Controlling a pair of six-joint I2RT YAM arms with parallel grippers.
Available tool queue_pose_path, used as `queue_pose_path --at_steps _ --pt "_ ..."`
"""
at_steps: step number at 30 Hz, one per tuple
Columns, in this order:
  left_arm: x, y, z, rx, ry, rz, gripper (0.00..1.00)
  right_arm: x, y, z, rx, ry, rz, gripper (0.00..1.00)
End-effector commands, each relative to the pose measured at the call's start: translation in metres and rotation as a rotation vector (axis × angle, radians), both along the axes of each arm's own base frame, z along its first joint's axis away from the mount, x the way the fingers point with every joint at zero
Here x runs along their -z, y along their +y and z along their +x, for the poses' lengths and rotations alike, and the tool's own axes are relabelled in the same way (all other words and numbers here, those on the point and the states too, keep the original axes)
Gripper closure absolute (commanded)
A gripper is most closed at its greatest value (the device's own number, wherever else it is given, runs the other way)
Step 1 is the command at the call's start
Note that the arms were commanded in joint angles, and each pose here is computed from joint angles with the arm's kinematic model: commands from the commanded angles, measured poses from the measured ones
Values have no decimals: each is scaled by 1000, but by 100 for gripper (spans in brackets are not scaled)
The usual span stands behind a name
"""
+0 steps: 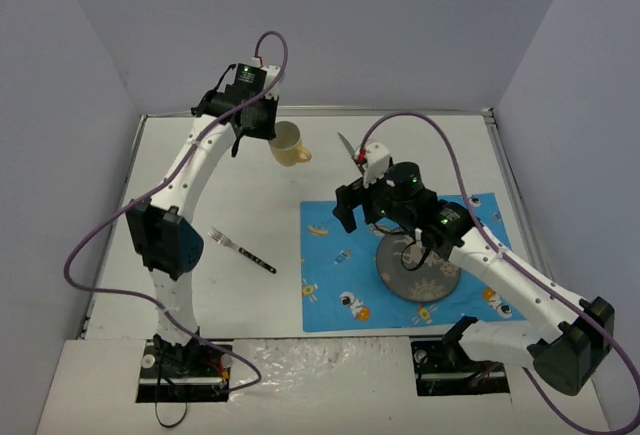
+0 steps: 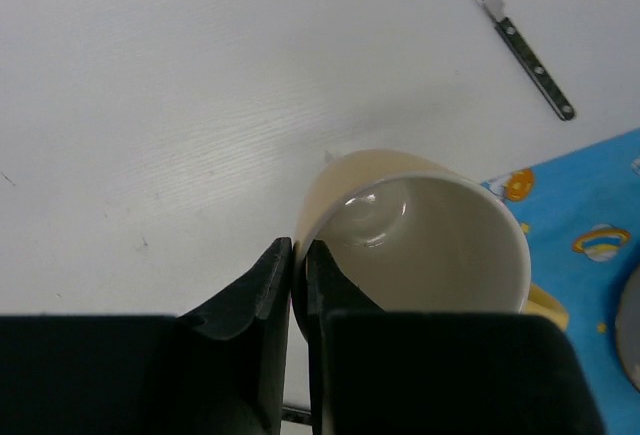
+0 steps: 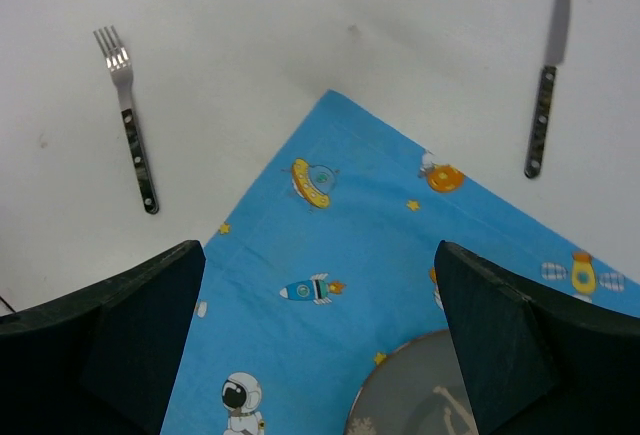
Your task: Set the dinner table for one person
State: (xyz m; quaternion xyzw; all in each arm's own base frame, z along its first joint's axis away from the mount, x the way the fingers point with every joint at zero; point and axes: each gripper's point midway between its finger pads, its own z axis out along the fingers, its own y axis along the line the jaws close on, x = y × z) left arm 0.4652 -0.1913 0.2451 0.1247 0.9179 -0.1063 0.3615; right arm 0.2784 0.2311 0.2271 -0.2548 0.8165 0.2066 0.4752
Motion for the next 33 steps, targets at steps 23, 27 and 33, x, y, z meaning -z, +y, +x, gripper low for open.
queue_pose_path --at_steps 23,27,33 --pt "-68 -60 -98 18 -110 -19 100 -40 54 50 -55 -264 -95 31" --pt "-66 -62 -99 29 -109 -21 100 -38 62 49 -94 -262 -85 39" --pt "-63 -68 -100 49 -106 -29 100 -37 67 52 -105 -270 -87 45"
